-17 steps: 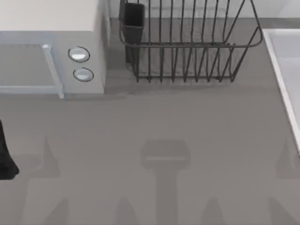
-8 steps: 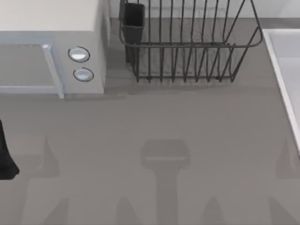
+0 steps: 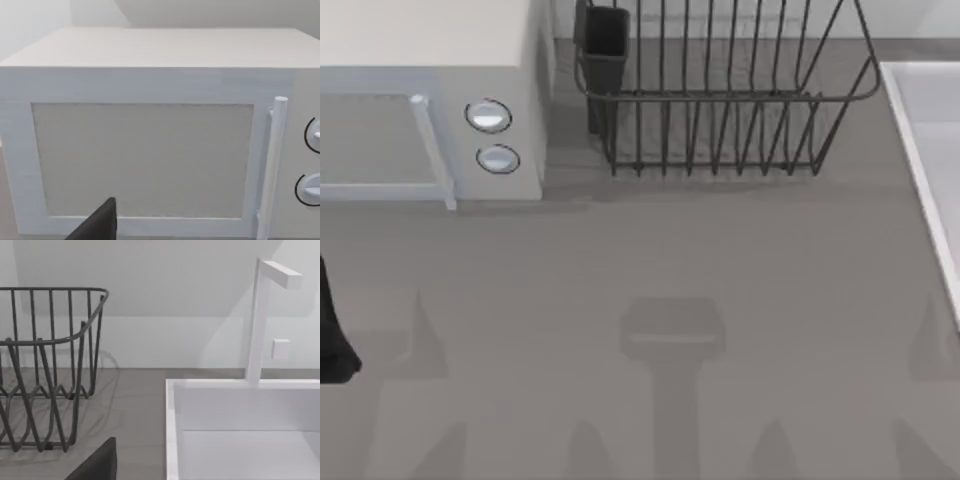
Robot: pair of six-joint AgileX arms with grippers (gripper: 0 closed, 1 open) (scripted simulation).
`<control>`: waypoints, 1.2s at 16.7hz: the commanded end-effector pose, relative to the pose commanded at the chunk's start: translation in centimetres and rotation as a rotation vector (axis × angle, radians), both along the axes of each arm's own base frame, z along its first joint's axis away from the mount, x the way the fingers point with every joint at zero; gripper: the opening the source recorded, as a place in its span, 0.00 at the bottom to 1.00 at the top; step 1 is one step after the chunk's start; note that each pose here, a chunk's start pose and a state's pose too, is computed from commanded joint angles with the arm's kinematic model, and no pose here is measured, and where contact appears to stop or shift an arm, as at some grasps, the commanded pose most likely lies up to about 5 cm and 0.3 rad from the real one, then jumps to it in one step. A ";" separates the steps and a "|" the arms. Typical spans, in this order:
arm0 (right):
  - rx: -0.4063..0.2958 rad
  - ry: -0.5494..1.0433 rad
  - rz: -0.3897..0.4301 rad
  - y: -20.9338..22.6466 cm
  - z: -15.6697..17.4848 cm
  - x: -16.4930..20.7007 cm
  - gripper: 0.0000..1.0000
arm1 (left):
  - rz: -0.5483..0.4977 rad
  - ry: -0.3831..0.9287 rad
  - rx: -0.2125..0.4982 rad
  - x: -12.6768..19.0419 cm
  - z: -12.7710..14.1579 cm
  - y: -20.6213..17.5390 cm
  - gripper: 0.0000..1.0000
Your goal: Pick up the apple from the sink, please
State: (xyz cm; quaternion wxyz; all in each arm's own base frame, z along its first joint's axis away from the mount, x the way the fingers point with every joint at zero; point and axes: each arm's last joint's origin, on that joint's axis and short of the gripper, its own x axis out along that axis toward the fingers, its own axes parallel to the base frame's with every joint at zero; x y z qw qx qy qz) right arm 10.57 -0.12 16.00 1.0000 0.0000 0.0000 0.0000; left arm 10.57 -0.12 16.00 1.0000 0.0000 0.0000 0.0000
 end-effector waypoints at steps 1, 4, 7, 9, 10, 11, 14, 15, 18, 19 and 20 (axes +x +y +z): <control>0.000 0.000 0.000 0.0 0.0 0.0 1.00 | 0.000 0.000 0.000 0.0 0.0 0.0 1.00; 0.000 0.000 0.000 0.0 0.0 0.0 1.00 | 0.000 0.000 0.000 0.0 0.0 0.0 1.00; 0.000 0.000 0.000 0.0 0.0 0.0 1.00 | 0.000 0.000 0.000 0.0 0.0 0.0 1.00; -0.004 0.021 -0.004 0.0 0.6 0.0 1.00 | 0.000 0.000 0.000 0.0 0.0 0.0 1.00; -0.007 0.042 -0.008 -0.1 1.2 0.1 1.00 | 0.000 0.000 0.000 0.0 0.0 0.0 1.00; -0.012 0.070 -0.013 -0.1 1.9 0.1 1.00 | 0.000 0.000 0.000 0.0 0.0 0.0 1.00; -0.029 0.200 -0.031 -0.4 5.0 1.1 1.00 | 0.000 0.000 0.000 0.0 0.0 0.0 1.00; -0.035 0.257 -0.038 -0.5 6.1 1.7 1.00 | 0.000 0.000 0.000 0.0 0.0 0.0 1.00; -0.051 0.463 -0.055 -1.0 9.4 5.0 1.00 | 0.000 0.000 0.000 0.0 0.0 0.0 1.00; -0.055 0.540 -0.060 -1.3 10.3 6.5 1.00 | 0.000 0.000 0.000 0.0 0.0 0.0 1.00; -0.057 0.619 -0.063 -1.6 11.0 8.3 1.00 | 0.000 0.000 0.000 0.0 0.0 0.0 1.00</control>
